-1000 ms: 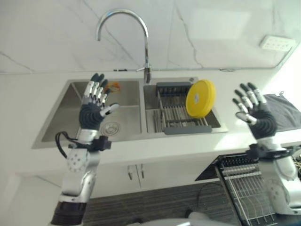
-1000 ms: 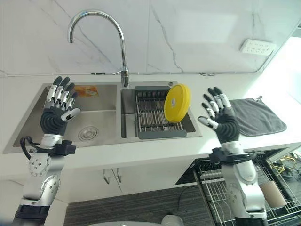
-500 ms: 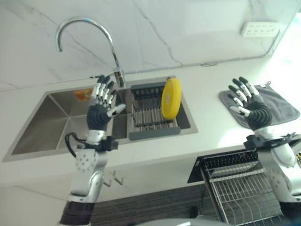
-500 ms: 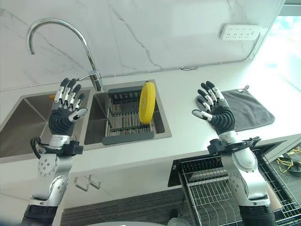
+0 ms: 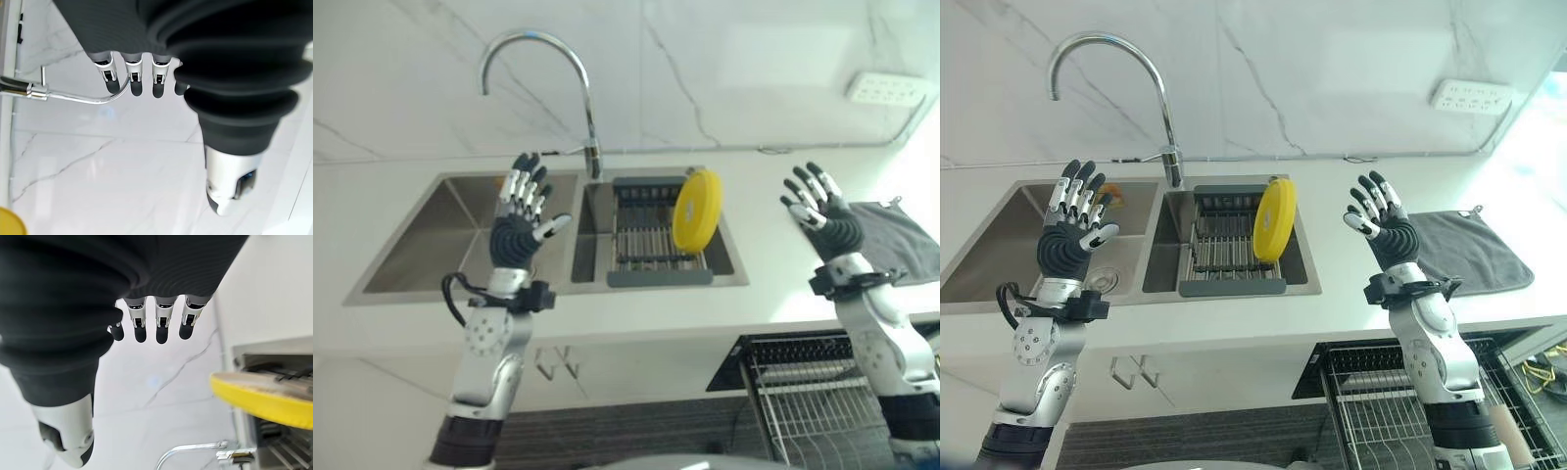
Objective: Place the dishes in the dishwasher.
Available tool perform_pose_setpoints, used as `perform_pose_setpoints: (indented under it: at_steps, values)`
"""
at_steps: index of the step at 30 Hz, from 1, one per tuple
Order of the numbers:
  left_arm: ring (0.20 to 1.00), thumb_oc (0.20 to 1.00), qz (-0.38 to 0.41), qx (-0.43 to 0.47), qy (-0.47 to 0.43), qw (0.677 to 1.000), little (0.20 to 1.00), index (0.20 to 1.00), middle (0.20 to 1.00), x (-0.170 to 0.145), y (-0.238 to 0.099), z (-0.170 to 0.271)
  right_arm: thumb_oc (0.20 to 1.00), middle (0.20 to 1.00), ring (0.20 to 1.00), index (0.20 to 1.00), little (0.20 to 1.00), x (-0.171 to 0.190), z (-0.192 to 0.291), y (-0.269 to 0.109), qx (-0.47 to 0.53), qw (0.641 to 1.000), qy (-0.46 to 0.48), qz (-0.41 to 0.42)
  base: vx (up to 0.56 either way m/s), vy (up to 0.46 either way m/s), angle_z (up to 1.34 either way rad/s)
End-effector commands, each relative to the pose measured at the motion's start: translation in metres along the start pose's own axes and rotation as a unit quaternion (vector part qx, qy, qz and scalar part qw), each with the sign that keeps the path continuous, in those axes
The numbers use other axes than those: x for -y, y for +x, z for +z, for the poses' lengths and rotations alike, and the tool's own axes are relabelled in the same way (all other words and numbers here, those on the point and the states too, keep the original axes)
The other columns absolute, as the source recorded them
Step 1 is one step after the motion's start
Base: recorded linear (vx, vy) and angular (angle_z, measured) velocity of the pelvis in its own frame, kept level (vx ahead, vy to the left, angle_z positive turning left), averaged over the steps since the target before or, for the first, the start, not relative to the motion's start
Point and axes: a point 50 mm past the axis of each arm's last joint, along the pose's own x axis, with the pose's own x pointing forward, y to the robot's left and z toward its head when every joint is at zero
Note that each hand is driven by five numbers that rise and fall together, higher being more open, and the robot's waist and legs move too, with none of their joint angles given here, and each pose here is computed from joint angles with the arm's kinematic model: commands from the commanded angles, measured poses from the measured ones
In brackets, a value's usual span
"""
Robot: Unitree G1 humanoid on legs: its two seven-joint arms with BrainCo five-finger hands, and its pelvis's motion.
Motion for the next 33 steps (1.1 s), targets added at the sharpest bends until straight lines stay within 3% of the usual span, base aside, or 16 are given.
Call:
perform_pose_setpoints:
  at_steps: [1, 33]
  values:
    - [1.0, 1.0, -0.042, 0.059, 0.022, 0.997, 1.0, 1.0, 1.0, 0.007, 0.019, 0.021, 1.0, 1.0, 1.0, 1.0, 1.0, -0.012, 0.034, 0.019, 0.071, 0.997, 0.008, 0.026, 0.01, 0.024, 0.07]
    - [1.0, 1.0, -0.052, 0.039, 0.01, 0.998, 1.0, 1.0, 1.0, 0.008, 0.032, 0.015, 1.0, 1.0, 1.0, 1.0, 1.0, 0.018, -0.008, 0.071, -0.089, 0.995, 0.012, -0.044, 0.0, 0.007, 0.04]
